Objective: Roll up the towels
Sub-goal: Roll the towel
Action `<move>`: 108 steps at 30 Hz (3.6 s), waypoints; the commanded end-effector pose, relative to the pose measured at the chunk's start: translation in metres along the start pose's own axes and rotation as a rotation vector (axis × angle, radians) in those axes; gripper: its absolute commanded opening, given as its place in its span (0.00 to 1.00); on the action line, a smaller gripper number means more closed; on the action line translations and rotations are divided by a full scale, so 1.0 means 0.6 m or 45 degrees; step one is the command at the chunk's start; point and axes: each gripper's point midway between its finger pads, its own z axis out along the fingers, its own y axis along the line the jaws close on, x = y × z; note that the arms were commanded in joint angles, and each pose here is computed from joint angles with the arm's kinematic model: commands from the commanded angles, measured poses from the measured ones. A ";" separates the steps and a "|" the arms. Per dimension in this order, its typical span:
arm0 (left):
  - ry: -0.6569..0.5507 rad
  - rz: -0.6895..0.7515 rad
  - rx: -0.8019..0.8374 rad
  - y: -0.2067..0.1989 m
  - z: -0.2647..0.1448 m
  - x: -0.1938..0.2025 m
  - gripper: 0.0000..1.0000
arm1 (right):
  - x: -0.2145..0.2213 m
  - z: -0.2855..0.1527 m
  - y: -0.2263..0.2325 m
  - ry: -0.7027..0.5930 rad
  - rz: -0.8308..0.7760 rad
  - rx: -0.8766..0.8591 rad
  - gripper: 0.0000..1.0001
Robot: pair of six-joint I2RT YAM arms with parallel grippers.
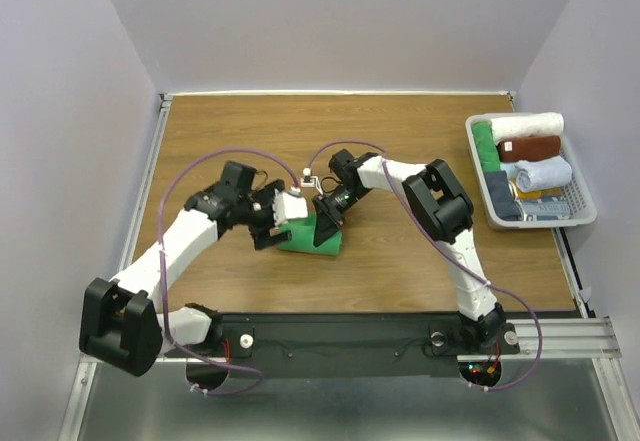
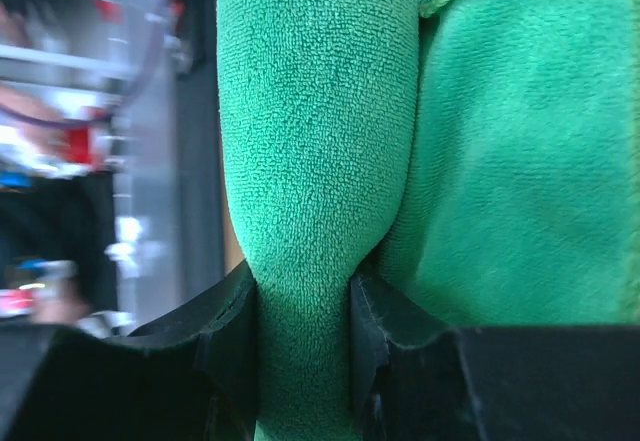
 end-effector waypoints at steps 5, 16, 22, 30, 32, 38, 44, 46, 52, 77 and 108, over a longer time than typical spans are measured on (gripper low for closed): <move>-0.019 0.340 -0.099 -0.065 0.062 -0.030 0.99 | 0.057 0.007 0.015 0.100 0.315 -0.242 0.08; 0.010 0.667 -0.188 -0.111 0.131 -0.019 0.99 | 0.077 0.015 -0.006 0.084 0.397 -0.318 0.08; 0.057 0.739 -0.301 -0.107 0.148 0.005 0.99 | 0.086 0.016 -0.011 0.088 0.414 -0.320 0.08; 0.115 0.827 -0.124 -0.163 0.174 0.045 0.68 | 0.088 0.014 -0.010 0.084 0.405 -0.320 0.12; 0.146 0.792 -0.067 -0.172 0.176 0.049 0.56 | 0.081 0.007 -0.009 0.070 0.388 -0.314 0.20; 0.208 0.695 0.072 -0.194 0.177 0.056 0.40 | 0.048 -0.029 -0.021 0.055 0.346 -0.227 0.52; 0.206 0.634 0.183 -0.216 0.166 0.048 0.31 | -0.017 -0.121 -0.070 -0.024 0.279 0.068 0.94; 0.211 0.623 0.209 -0.220 0.164 0.047 0.27 | -0.044 -0.151 -0.078 -0.052 0.214 0.200 0.96; 0.220 0.545 0.356 -0.236 0.152 0.031 0.27 | -0.115 -0.264 -0.084 -0.189 0.091 0.472 0.98; 0.294 -0.357 1.071 -0.108 0.204 0.049 0.37 | -0.006 -0.412 0.084 -0.141 -0.440 1.204 0.99; 0.298 -0.531 1.125 -0.097 0.264 0.108 0.42 | -0.013 -0.005 0.015 0.243 -1.280 1.139 0.93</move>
